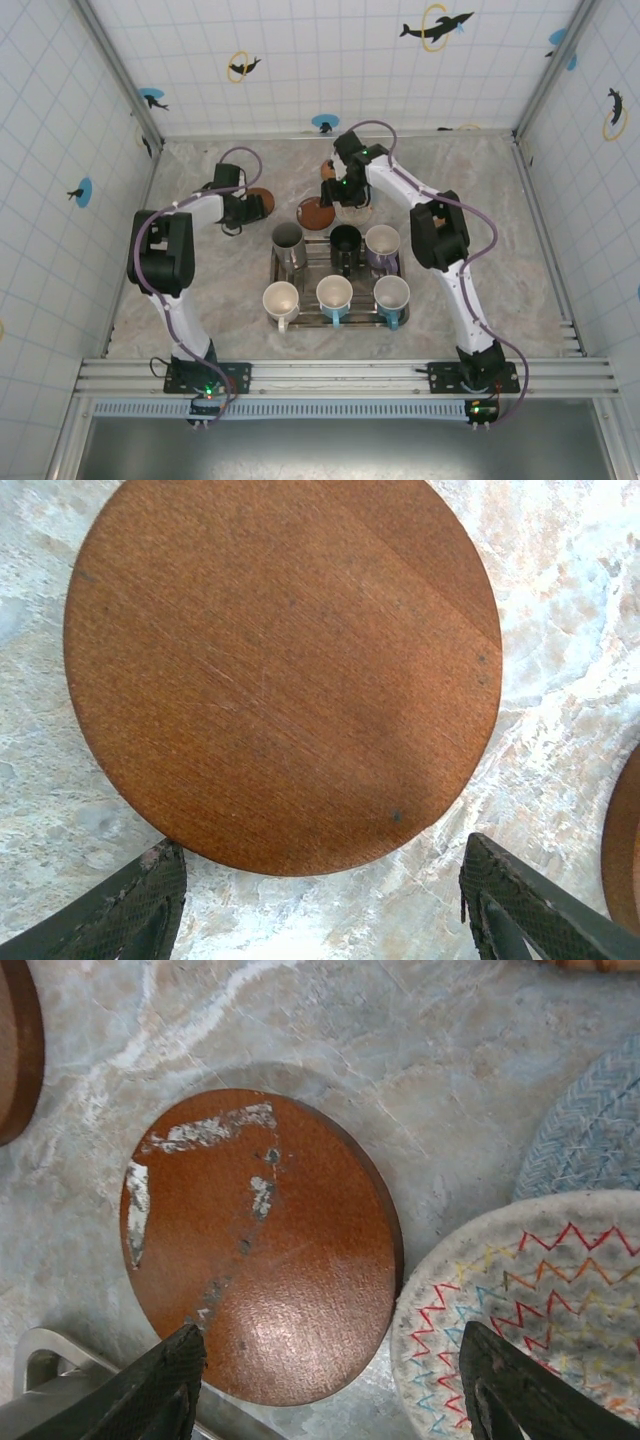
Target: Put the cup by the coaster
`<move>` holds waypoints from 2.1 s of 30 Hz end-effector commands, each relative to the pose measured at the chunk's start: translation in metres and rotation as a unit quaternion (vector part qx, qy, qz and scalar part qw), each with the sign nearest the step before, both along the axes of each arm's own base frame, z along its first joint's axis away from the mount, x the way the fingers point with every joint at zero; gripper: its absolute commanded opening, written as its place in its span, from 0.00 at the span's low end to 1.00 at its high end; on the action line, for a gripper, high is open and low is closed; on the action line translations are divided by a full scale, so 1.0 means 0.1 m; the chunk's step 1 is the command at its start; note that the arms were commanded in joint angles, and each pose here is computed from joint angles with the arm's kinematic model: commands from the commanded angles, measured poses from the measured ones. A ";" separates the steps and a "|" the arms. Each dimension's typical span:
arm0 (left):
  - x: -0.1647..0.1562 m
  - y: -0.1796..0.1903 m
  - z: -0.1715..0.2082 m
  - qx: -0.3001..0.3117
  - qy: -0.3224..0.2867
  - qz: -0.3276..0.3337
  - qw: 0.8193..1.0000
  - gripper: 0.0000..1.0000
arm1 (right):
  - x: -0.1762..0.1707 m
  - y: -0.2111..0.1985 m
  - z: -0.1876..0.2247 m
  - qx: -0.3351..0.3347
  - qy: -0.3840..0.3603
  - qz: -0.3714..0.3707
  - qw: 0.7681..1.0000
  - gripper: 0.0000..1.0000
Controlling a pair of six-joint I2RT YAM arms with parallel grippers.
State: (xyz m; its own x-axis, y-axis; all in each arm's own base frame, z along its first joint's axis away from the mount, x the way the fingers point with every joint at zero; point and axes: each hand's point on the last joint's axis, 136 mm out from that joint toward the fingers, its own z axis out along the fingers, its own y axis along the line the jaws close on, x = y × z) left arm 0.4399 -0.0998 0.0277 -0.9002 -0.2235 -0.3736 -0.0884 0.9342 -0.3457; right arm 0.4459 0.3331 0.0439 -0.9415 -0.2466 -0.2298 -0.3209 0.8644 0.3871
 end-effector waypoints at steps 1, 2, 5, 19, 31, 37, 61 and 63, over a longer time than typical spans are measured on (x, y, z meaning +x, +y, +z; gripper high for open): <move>0.04 -0.06 0.21 -0.022 -0.018 -0.008 1.000 0.72 | -0.02 0.05 -0.04 0.005 0.011 0.008 1.000 0.69; 0.04 -0.07 0.27 -0.027 -0.025 -0.008 0.999 0.72 | -0.02 0.06 -0.06 0.007 0.013 0.009 1.000 0.69; 0.05 -0.10 0.41 -0.039 -0.041 -0.010 0.998 0.72 | -0.04 0.08 -0.11 0.011 0.023 0.009 1.000 0.69; 0.03 -0.30 0.46 -0.047 -0.044 -0.035 0.997 0.72 | -0.04 0.28 -0.25 0.049 0.045 0.003 0.998 0.68; 0.08 -0.45 0.44 -0.061 -0.044 -0.050 0.996 0.71 | 0.18 0.54 -0.23 0.114 0.043 -0.024 0.992 0.67; 0.09 -0.61 0.43 -0.068 -0.041 -0.066 0.995 0.71 | 0.27 0.64 -0.19 0.145 0.039 -0.037 0.988 0.67; -0.02 -0.91 0.27 -0.081 -0.018 -0.097 0.992 0.71 | 0.36 0.49 0.50 0.174 0.000 -0.022 0.984 0.67; -0.03 -0.90 0.26 -0.077 -0.016 -0.094 0.992 0.71 | 0.27 0.48 0.48 0.162 0.007 -0.012 0.987 0.67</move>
State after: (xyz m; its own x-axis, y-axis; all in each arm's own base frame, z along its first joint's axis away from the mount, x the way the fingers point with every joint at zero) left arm 0.4346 -0.1851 0.0534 -0.9181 -0.1065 -0.3817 0.0963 0.8744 -0.4756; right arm 0.4873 0.3765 0.0487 -0.9685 -0.0822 -0.2352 -0.2207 0.7212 0.6566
